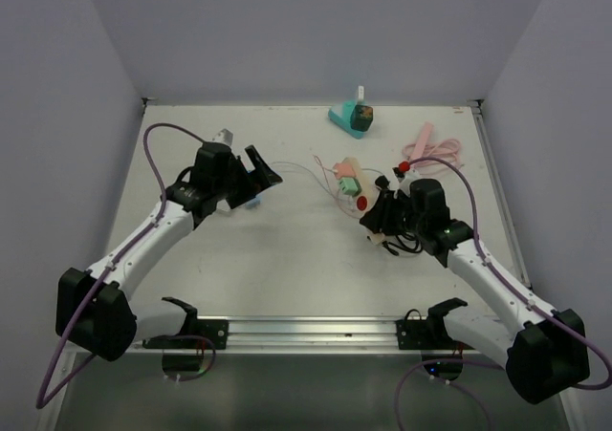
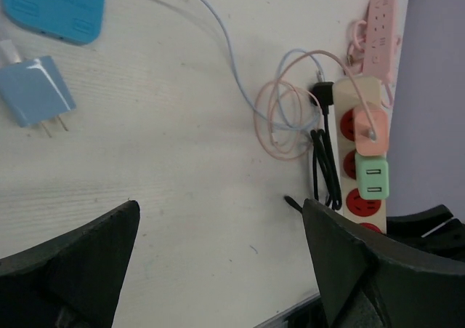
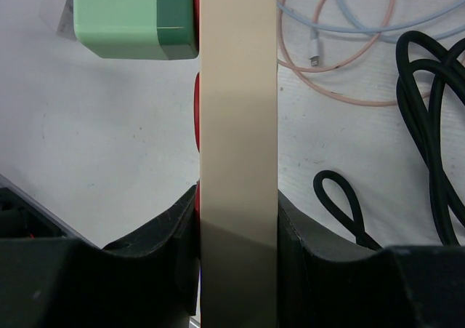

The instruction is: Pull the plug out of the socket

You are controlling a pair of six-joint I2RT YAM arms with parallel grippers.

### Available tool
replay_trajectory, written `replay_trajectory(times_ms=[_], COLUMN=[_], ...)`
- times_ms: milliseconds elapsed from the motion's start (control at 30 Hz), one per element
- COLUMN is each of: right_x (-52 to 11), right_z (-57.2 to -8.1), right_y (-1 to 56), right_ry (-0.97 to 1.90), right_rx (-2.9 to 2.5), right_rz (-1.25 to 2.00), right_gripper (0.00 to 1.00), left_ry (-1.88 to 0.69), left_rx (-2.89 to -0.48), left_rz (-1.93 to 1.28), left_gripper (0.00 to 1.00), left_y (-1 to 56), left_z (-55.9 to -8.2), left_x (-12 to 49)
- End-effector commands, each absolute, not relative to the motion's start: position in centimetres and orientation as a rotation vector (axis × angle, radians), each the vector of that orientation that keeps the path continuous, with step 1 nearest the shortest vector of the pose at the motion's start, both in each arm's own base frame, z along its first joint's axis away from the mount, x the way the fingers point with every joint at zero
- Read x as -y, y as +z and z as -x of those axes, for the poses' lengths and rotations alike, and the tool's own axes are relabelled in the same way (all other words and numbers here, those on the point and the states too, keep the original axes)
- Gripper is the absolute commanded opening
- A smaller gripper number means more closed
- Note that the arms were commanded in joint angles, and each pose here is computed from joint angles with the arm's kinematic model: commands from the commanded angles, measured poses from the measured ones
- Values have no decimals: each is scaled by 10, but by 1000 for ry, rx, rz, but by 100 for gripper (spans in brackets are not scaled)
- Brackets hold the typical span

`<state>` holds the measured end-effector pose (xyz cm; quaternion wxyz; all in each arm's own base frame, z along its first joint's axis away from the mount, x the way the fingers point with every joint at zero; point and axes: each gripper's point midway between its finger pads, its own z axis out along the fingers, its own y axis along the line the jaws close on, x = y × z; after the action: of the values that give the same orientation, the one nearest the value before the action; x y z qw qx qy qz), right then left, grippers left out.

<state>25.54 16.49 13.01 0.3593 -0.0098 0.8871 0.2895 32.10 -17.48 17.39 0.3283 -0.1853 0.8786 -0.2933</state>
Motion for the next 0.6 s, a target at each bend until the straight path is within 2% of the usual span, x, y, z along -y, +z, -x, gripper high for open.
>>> replay_trajectory(times_ms=[0,267,567], right_x=[-179,-192,-211], right_z=[-281,-276,-268], right_y=[178,179,184], right_ry=[786,777,825], right_rx=[-2097,-2091,-2058], right_rz=[47,47,-1], right_gripper=[0,0,0], left_ry=[-918,-1088,-1125], left_rx=[-2213,-2174,-2217], left_rz=[453,394,369], left_gripper=[97,97,88], left_y=[216,241,231], left_z=[-320,-312,-316], left_x=[211,283,344])
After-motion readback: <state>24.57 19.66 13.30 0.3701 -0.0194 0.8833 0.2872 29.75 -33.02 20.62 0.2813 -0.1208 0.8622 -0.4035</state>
